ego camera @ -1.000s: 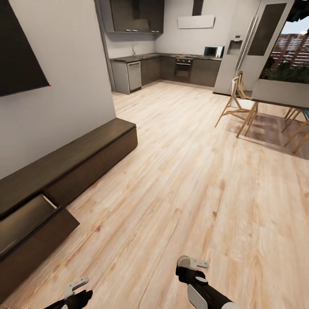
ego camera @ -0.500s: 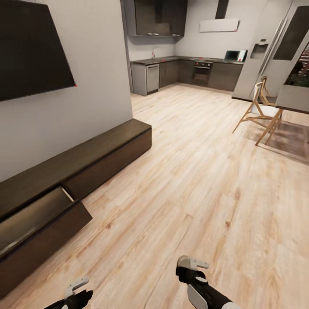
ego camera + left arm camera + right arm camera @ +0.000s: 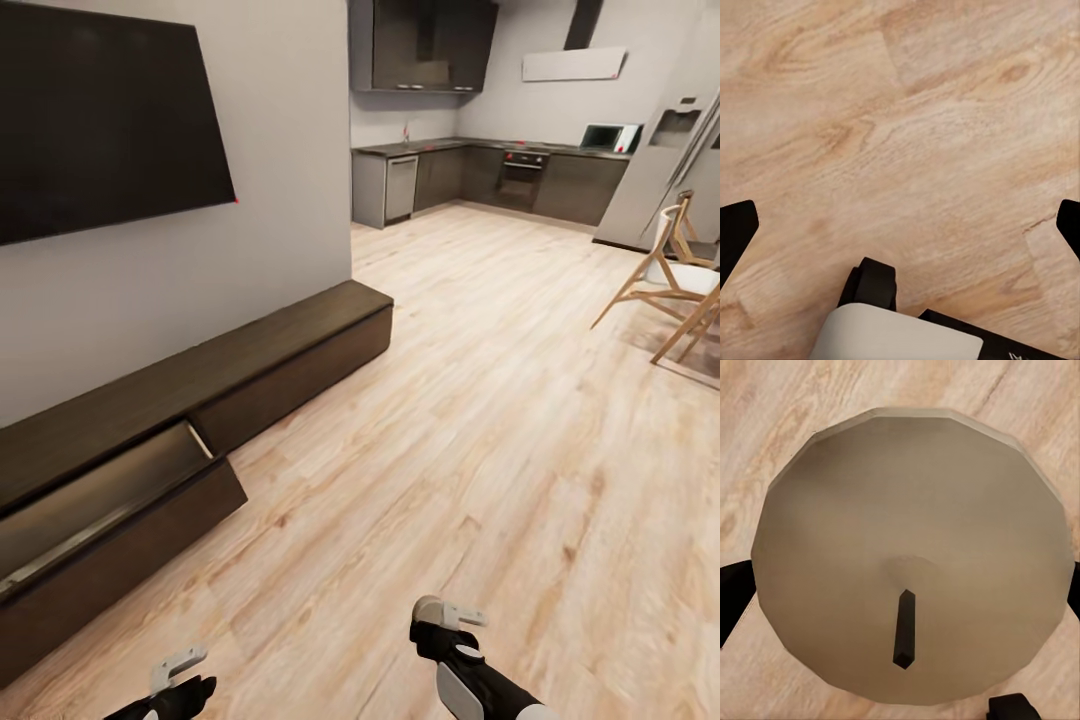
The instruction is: Place each of the two pumpkins and all three candles from the living room inside a cabinet in the living room (use any cabinet), then make sure every cabinet is closed, and position the cauldron so it is next to a table in the living room.
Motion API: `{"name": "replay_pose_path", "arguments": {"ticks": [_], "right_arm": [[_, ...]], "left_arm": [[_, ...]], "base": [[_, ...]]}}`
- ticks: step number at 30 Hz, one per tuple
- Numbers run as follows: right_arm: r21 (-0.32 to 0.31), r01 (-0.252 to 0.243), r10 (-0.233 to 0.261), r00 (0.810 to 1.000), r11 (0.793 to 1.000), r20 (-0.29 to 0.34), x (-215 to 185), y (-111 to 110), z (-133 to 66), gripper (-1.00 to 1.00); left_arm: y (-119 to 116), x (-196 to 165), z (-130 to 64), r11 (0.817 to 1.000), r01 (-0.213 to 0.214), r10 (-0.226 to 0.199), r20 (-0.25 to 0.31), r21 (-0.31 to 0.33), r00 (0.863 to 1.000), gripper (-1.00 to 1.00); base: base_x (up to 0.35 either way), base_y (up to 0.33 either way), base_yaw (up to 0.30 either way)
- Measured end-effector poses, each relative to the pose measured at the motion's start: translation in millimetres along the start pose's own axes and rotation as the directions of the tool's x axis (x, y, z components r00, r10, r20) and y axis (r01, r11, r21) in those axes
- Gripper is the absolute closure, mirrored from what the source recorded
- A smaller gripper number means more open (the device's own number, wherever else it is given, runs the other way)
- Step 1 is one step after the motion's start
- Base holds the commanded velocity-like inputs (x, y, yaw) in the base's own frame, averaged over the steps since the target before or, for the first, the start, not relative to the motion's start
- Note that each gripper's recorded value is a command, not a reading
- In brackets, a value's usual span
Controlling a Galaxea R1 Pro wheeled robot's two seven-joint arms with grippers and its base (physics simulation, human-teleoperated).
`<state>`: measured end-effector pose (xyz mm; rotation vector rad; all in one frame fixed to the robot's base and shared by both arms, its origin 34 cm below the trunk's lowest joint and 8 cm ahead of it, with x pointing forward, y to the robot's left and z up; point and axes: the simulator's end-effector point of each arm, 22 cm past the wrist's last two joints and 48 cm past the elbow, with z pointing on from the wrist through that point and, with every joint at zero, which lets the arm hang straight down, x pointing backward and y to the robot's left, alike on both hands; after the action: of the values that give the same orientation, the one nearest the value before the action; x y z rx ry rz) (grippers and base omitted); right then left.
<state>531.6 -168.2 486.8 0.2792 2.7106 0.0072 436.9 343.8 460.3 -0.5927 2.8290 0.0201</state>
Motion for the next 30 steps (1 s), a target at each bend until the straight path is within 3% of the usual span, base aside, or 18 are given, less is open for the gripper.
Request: {"name": "replay_pose_path", "arguments": {"ticks": [20,30], "right_arm": [[-0.003,0.000,0.000,1.000,1.000,0.015,-7.3,1.4,-3.4,1.00],[-0.004,-0.001,0.001,1.000,1.000,0.022,-10.7,1.9,-4.9,1.00]], "left_arm": [[-2.6,-6.4,-3.1,1.000,0.001,-0.001,0.014,0.006,1.000,-1.00],[-3.7,-9.4,-4.5,1.000,0.001,-0.001,0.021,0.009,1.000,-1.00]], "base": [[0.133,-0.042,0.264],[0.027,-0.003,0.267]]}}
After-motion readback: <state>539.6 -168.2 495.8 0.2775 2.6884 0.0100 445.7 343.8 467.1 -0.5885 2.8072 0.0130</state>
